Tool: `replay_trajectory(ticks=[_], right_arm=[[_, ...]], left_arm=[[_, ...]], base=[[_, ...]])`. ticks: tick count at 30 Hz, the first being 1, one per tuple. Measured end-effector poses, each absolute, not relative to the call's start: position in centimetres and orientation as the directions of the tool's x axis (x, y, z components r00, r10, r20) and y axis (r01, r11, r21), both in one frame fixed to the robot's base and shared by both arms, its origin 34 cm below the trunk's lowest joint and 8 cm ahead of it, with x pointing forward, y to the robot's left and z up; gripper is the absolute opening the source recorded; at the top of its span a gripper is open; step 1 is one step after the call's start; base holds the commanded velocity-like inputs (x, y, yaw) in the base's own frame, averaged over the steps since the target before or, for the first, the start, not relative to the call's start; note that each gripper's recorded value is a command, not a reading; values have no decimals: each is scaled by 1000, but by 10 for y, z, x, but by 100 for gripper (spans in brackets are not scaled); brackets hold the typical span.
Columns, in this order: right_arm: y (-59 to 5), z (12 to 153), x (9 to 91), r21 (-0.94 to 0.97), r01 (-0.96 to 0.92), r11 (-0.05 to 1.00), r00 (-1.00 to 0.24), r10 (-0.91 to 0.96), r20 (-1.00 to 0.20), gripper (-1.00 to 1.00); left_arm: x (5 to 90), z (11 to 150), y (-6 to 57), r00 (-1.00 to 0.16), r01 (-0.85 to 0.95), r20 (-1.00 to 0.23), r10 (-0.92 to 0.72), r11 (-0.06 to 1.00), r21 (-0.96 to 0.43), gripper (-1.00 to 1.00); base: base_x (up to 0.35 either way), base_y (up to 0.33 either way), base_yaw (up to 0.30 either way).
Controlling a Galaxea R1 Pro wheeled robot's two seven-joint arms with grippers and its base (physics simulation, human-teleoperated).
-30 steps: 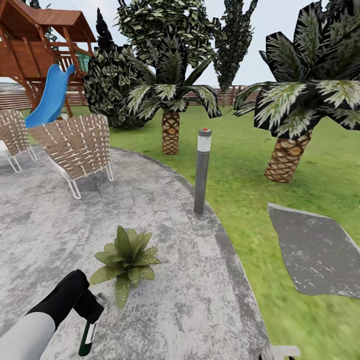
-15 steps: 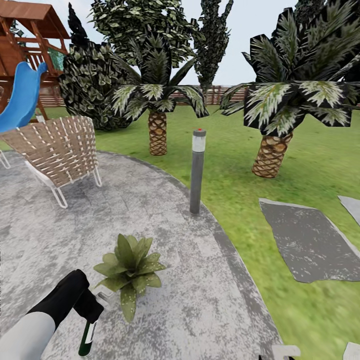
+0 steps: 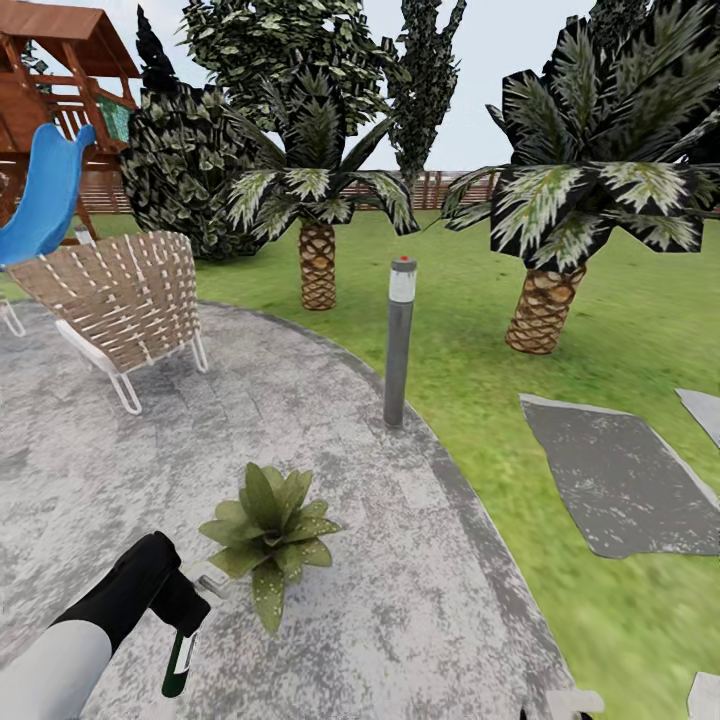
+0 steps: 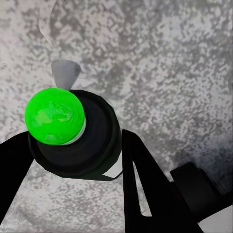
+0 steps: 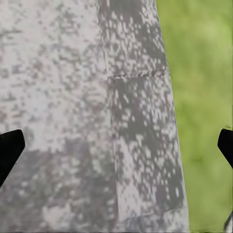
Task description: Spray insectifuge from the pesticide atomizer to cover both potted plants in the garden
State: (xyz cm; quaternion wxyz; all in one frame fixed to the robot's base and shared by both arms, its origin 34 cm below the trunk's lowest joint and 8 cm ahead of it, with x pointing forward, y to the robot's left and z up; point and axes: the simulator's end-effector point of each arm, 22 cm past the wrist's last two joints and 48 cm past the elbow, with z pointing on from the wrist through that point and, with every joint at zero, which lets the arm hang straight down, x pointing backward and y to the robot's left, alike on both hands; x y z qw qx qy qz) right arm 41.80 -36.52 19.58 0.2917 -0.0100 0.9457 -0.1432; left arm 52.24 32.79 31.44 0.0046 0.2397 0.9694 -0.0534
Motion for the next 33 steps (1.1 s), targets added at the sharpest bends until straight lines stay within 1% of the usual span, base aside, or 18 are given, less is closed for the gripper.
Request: replay_trajectory(ticks=[6,12,17,23,28,33], right_arm=[[-365,196,417,-276,64,959,-830,-102,-548,100],[-365,196,417,-276,64,959,-830,-102,-548,100],[-365,196,417,-276,64,959,-830,-102,-548,100],[-367,196,418,-279,64,958,-830,-104,-548,100],[-371,197,417,-285,64,956,-830,-107,-547,100],[-372,197,417,-285,65,956,-831,-106,-547,100]], left_arm=[[530,320,327,-882,471,-54,468,878,-90,-100],[532,321,326,-882,471,-57,467,878,-90,-100],[530,320,327,-884,467,-52,464,879,-93,-100],[529,321,324,-880,475,-48,473,874,-99,-100],[518,324,315,-875,481,-31,483,859,-177,-100],[516,325,323,-865,496,-7,501,854,-158,-100]], base=[[-6,292,-232],[183,292,-289],[-26,281,-54],[-6,25,-2],[0,0,0],[-96,25,-5]])
